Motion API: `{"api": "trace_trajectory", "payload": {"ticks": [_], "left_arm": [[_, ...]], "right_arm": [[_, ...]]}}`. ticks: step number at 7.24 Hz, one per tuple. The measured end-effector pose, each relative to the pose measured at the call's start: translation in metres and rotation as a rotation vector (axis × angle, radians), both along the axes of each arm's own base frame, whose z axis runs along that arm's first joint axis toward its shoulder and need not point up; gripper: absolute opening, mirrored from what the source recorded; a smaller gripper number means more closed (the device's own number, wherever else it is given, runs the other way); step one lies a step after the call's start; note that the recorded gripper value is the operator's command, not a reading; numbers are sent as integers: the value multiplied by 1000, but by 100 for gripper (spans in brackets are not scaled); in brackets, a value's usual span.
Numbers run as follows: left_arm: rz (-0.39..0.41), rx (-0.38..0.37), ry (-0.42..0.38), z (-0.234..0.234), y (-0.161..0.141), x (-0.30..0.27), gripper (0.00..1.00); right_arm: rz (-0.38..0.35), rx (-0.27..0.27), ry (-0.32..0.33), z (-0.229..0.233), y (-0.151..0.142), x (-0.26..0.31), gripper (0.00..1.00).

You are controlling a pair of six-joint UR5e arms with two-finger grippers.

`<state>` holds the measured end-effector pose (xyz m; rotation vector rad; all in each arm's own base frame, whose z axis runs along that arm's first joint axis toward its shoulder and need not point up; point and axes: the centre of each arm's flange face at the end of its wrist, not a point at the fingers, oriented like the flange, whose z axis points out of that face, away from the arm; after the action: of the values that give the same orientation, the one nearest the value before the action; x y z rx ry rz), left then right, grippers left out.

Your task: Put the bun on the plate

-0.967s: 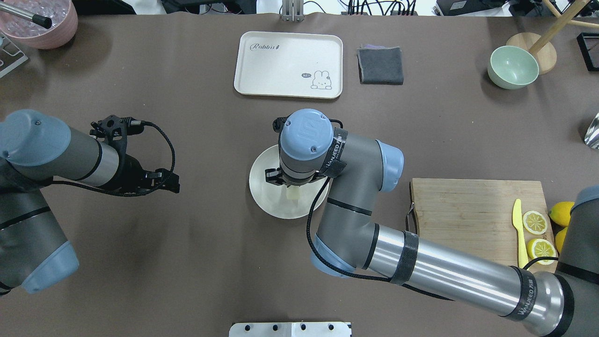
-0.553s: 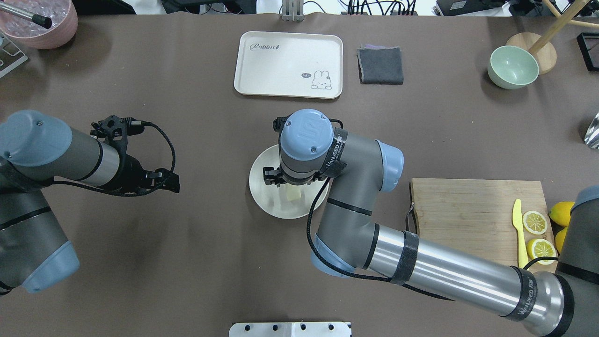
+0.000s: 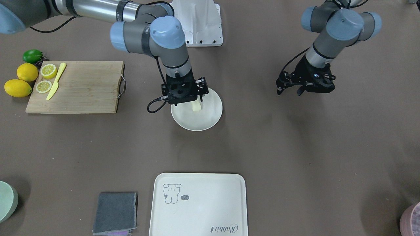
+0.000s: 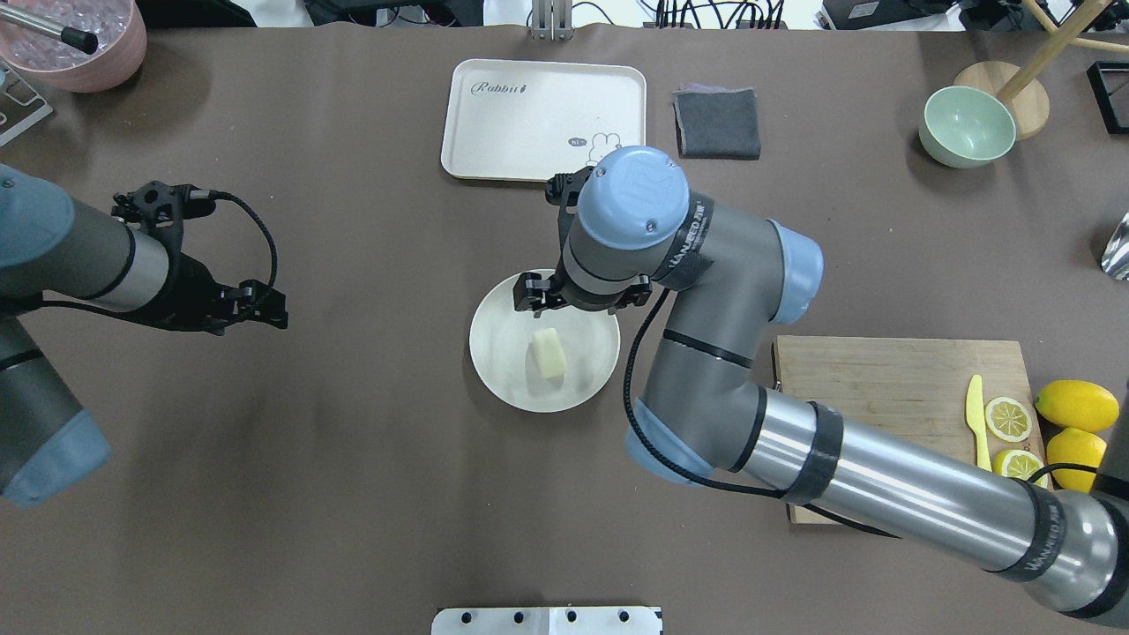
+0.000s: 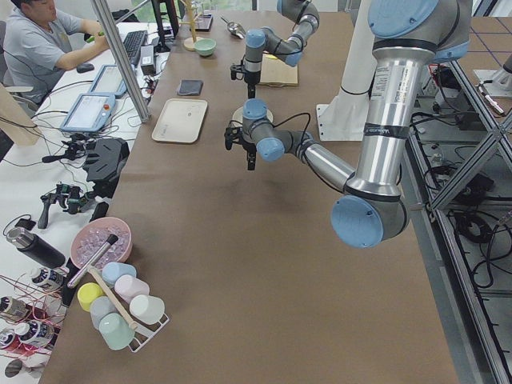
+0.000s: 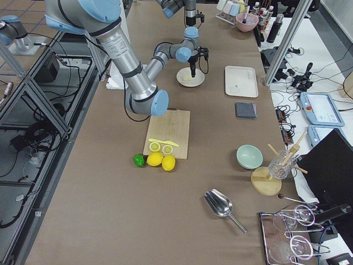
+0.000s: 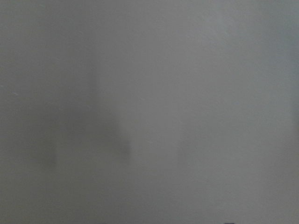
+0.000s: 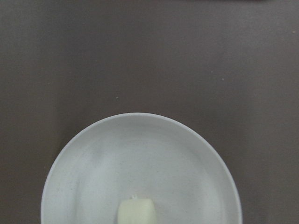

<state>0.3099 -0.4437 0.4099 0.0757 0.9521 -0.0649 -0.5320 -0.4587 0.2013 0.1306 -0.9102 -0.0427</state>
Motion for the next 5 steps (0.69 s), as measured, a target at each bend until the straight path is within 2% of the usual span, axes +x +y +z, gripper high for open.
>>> {"api": "trace_trajectory", "payload": {"ticks": [1, 3, 5], "left_arm": [[40, 46, -25, 31, -10, -51, 96], [143, 158, -41, 85, -19, -170, 97], [187, 211, -85, 137, -7, -279, 97]], "right_arm": [[-33, 21, 8, 40, -10, 56, 100], [-132, 99, 50, 134, -42, 189, 100], [-235, 201, 129, 248, -59, 332, 100]]}}
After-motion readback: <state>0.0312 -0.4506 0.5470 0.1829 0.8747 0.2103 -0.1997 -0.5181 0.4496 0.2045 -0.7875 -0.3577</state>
